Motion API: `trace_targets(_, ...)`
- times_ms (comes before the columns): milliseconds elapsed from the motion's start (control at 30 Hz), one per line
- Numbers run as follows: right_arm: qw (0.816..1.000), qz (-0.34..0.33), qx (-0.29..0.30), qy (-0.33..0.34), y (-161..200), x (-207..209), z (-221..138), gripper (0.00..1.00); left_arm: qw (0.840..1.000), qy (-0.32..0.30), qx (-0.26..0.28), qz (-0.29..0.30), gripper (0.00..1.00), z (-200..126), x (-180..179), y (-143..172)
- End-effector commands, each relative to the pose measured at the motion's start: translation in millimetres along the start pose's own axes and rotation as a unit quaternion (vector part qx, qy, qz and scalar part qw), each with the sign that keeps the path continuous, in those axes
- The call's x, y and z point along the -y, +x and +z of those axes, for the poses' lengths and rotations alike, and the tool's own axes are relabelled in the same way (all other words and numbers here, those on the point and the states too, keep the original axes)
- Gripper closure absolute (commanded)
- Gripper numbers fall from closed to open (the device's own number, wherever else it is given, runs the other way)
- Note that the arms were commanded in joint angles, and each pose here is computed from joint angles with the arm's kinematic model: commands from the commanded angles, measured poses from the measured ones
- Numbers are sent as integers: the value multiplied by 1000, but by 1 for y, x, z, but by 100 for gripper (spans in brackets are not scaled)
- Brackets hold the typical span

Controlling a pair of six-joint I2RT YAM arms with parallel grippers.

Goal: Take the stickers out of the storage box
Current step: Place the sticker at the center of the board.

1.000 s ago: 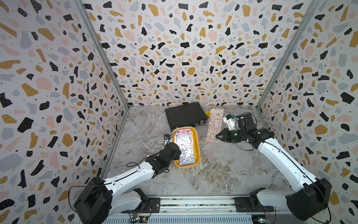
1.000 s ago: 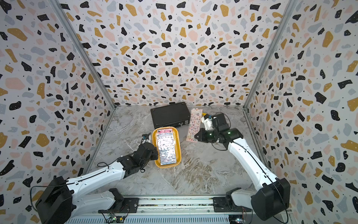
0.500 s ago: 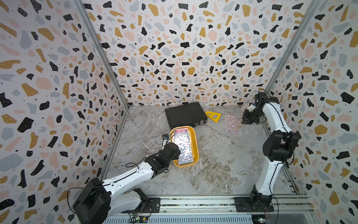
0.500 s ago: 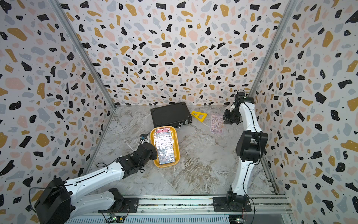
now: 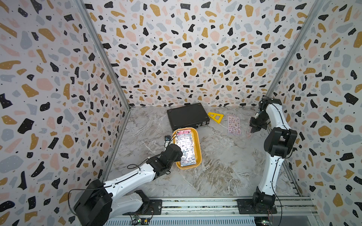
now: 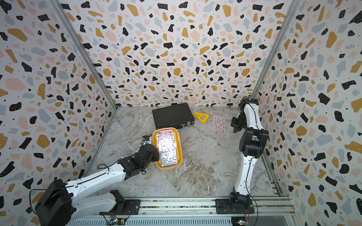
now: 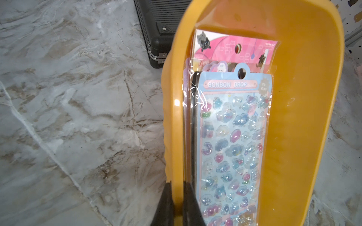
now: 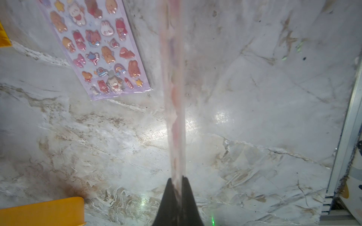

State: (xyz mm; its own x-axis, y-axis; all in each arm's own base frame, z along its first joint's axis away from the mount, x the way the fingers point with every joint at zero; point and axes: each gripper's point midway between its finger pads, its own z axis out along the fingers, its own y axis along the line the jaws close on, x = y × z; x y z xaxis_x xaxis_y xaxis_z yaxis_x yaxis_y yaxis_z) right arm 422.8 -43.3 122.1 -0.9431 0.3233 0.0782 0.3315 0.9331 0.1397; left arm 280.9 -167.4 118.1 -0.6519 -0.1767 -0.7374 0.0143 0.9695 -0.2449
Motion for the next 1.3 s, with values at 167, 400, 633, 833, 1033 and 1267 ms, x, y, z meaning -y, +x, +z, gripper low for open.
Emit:
trace_targets(167, 999, -14, -15, 38, 18, 7, 6, 99, 999, 25, 21, -16, 100, -4, 15, -16)
trace_targets(400, 998, -9, -31, 46, 15, 12, 24, 96, 999, 24, 21, -14, 100, -4, 15, -16)
trace_targets(633, 996, 6, -34, 85, 11, 34, 29, 86, 999, 26, 19, -14, 100, -3, 15, -15)
trace_targets(833, 992, 8, -30, 125, 5, 48, 33, 77, 999, 29, 21, -17, 100, -6, 15, -17)
trace_targets(1033, 988, 14, -30, 152, -3, 57, 41, 74, 999, 29, 25, -19, 100, -9, 14, -18)
trace_targets(1267, 983, 27, -16, 183, -16, 68, 51, 71, 999, 29, 28, -20, 100, -11, 14, -20)
